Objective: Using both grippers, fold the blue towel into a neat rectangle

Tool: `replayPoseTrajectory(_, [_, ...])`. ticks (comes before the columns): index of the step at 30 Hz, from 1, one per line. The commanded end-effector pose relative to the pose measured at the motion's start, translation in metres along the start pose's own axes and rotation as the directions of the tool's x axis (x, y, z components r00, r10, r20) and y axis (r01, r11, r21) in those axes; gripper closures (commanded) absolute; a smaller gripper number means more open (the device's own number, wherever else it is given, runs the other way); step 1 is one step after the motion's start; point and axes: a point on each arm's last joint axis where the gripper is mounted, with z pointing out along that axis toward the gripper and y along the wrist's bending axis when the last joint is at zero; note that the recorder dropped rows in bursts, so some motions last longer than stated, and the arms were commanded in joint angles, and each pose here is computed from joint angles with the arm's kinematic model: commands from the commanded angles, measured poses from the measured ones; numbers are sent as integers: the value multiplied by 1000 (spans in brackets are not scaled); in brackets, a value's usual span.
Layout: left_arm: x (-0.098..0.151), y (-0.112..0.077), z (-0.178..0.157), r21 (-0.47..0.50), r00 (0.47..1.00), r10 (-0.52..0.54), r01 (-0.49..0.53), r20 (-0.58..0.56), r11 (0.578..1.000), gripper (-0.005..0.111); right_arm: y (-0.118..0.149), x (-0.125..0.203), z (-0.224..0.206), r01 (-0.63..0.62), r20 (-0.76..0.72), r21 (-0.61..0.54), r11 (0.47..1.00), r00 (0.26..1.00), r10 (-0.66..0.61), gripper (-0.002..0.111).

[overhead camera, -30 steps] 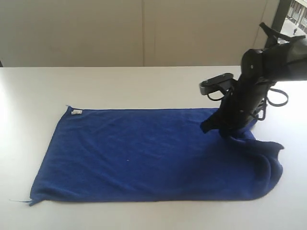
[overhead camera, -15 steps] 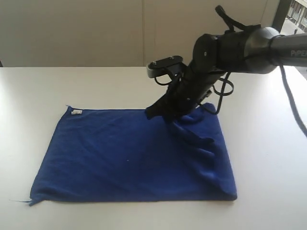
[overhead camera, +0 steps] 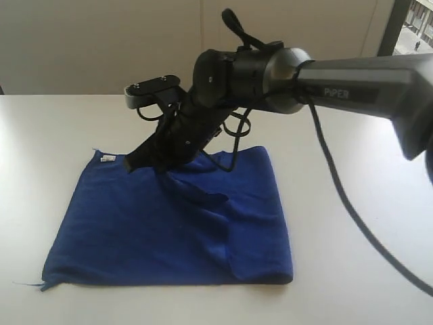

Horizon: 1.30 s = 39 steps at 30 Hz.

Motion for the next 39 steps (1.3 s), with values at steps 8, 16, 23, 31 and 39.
replayPoseTrajectory(8, [2,-1,0,9,1000,-17,17,0,1000,107,31,-18,27,-20,55,-98,995,998,26,108])
replayPoseTrajectory(16, [1,-1,0,5,1000,-16,16,17,1000,107,41,-27,38,-67,113,-145,987,990,84,108])
replayPoseTrajectory(23, [1,-1,0,10,1000,-21,20,16,1000,107,43,-22,56,-109,100,-171,979,987,127,108])
replayPoseTrajectory(31, [1,-1,0,11,1000,-21,21,16,1000,107,55,-17,71,-75,109,-172,982,990,95,97])
replayPoseTrajectory(39, [2,-2,0,15,1000,-21,21,2,1000,107,55,-27,53,1,173,-156,988,985,26,43])
